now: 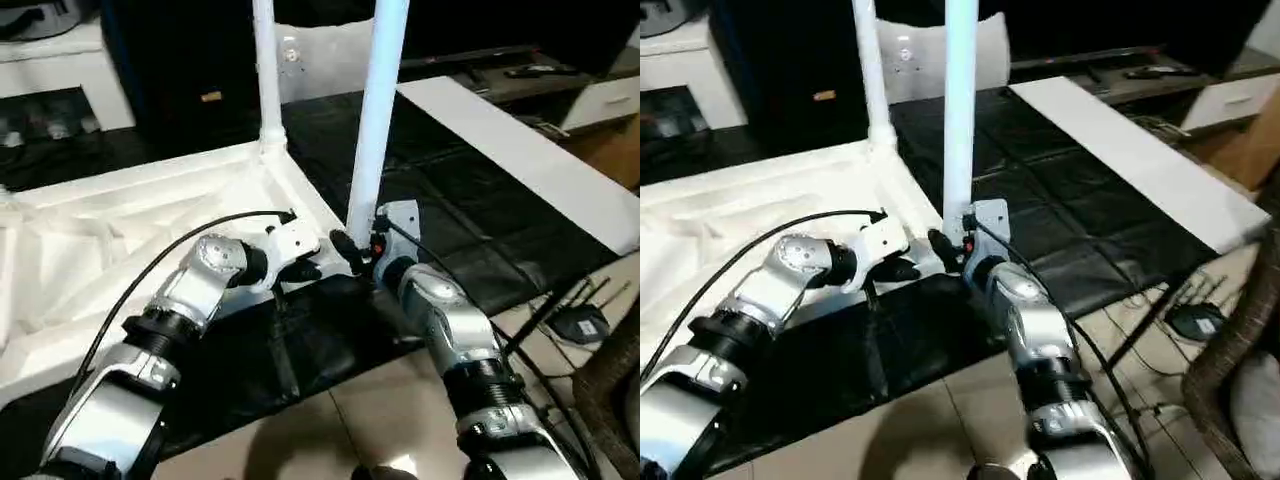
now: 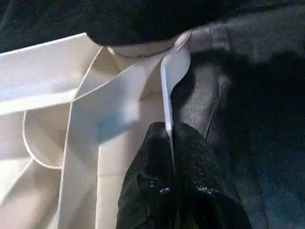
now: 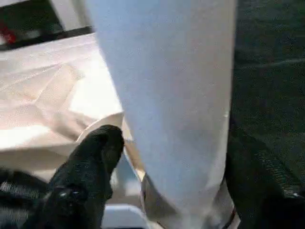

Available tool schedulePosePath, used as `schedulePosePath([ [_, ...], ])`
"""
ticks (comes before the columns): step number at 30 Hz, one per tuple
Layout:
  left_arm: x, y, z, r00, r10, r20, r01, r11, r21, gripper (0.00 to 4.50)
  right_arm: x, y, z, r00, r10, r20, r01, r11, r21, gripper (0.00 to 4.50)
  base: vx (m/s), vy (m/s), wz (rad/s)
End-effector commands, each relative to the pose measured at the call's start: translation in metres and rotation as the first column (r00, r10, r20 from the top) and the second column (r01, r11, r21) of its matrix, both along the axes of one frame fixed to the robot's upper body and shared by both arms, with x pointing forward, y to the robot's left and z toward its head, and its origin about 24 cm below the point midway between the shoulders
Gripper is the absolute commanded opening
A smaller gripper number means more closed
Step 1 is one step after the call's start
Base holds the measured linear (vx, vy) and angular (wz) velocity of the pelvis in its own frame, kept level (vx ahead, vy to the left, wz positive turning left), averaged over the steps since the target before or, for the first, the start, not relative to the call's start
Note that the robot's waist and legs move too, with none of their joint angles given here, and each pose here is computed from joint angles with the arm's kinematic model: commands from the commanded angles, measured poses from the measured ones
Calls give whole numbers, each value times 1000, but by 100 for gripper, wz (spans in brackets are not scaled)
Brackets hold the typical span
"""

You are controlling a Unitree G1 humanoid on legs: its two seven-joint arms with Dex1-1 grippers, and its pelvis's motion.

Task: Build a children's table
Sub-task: Rotate leg to tighten

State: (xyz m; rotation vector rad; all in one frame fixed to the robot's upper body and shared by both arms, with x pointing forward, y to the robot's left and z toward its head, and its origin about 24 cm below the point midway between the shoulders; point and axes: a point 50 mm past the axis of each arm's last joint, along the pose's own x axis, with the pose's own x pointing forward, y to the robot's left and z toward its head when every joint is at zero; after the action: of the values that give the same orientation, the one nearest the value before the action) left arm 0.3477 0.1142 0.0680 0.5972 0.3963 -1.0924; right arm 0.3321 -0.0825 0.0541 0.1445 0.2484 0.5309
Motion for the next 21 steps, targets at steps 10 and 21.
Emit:
schedulePosePath([
  [10,20,11,33,981,-65,181,61,998,25,63,-49,-37,-2,998,-4,56,6,999,-37,449,0,0,0],
  [21,10,30,51,922,339,189,-220,859,-463,138,-72,-32,1,996,-32,79,44,986,-158,450,0,0,0],
])
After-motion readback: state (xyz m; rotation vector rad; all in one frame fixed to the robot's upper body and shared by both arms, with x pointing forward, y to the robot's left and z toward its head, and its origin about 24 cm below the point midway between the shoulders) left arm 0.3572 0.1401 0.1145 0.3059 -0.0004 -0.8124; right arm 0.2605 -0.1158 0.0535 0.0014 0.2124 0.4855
